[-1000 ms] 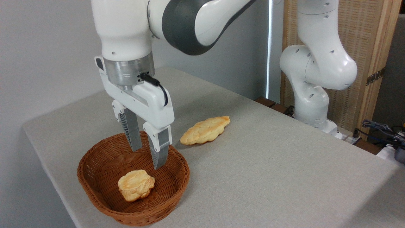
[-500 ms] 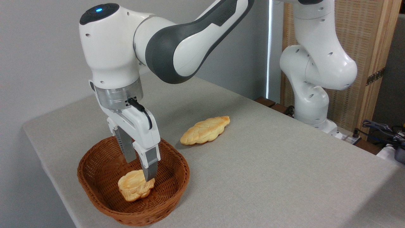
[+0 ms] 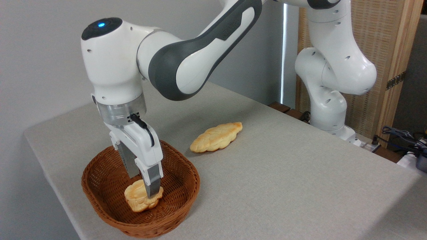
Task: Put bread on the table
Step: 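Close the gripper on the round golden bun inside the basket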
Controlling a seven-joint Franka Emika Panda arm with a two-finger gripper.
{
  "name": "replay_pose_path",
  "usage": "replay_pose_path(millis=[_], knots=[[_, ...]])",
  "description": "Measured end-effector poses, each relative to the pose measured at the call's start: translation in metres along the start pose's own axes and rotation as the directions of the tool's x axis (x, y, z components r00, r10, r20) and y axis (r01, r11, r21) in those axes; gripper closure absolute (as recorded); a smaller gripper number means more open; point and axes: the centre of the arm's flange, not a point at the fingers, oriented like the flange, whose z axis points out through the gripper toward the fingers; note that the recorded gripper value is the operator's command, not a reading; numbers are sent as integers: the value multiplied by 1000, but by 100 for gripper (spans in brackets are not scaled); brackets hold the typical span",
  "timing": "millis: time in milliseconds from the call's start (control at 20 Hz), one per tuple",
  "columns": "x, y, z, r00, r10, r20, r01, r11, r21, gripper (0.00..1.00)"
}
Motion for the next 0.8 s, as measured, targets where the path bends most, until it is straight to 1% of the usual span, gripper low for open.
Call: replay_pose_path(millis=[800], knots=[[2, -2, 12, 1000, 0, 8, 0, 1000, -9, 0]])
